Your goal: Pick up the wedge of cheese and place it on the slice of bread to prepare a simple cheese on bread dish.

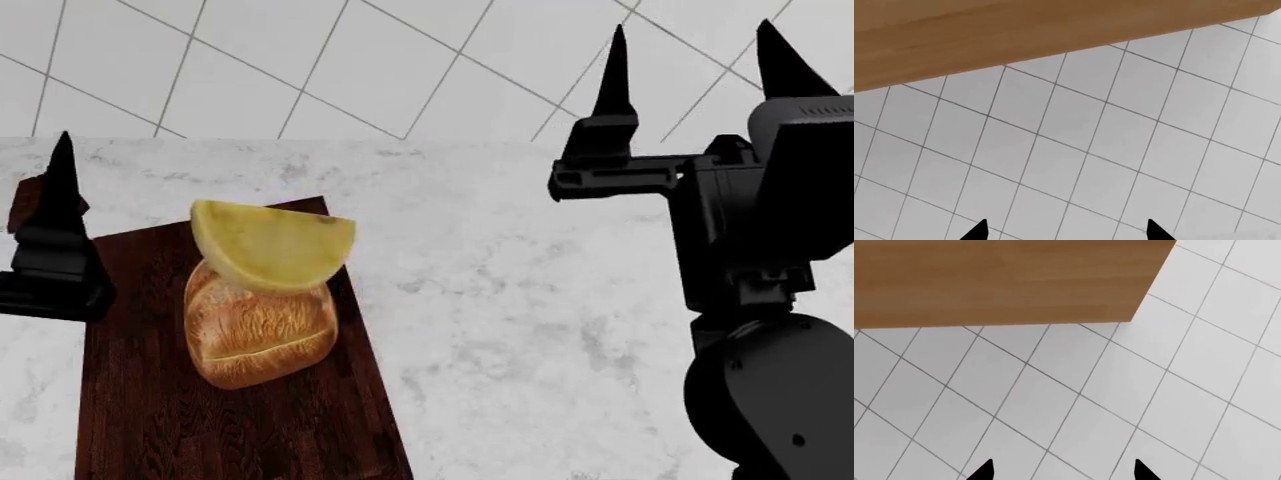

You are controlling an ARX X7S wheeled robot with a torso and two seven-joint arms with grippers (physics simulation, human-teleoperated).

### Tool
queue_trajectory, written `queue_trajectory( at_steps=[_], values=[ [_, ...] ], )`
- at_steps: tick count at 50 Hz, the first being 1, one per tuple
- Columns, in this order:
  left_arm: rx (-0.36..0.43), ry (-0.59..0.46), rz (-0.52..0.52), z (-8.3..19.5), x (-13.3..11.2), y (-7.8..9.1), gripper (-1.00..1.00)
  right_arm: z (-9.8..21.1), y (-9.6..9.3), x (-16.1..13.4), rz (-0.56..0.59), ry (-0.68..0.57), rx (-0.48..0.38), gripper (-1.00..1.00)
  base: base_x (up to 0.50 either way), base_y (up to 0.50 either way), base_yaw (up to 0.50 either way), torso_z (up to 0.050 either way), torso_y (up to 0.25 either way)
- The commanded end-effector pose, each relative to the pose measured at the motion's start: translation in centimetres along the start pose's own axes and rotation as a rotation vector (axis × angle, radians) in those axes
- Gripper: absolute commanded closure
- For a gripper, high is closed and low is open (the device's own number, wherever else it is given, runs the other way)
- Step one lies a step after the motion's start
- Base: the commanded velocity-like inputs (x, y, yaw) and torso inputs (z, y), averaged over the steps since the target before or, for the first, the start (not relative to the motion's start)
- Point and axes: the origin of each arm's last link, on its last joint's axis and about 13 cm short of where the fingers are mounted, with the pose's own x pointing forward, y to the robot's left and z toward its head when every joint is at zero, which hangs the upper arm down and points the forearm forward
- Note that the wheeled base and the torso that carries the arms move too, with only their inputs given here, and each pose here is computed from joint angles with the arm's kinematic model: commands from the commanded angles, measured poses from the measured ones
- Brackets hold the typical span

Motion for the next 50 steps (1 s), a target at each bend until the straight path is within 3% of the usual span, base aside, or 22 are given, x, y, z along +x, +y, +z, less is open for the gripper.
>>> queue_trajectory(
  at_steps=[1,21,30,39,50],
  values=[
    [-0.005,-0.034,0.014,2.7,-0.6,0.7,-1.0,2.6,-0.5,-1.0,0.015,-0.03,-0.041,-1.0,0.0,0.0,0.0,0.0,0.0],
    [-0.012,-0.087,0.006,6.7,-2.5,1.3,-1.0,6.3,-1.5,-3.5,0.015,-0.042,-0.109,-1.0,0.0,0.0,0.0,0.0,0.0],
    [-0.001,-0.079,0.008,7.3,-4.0,1.5,-1.0,6.5,-1.5,-4.7,0.015,-0.023,-0.119,-1.0,0.0,0.0,0.0,0.0,0.0],
    [-0.004,-0.086,-0.005,7.5,-4.2,1.4,-1.0,7.3,-2.0,-6.7,0.002,0.023,-0.174,-1.0,0.0,0.0,0.0,0.0,0.0],
    [0.002,-0.104,0.003,8.2,-4.3,1.6,-1.0,8.7,-2.1,-8.5,-0.001,0.045,-0.177,-1.0,0.0,0.0,0.0,0.0,0.0]
  ],
)
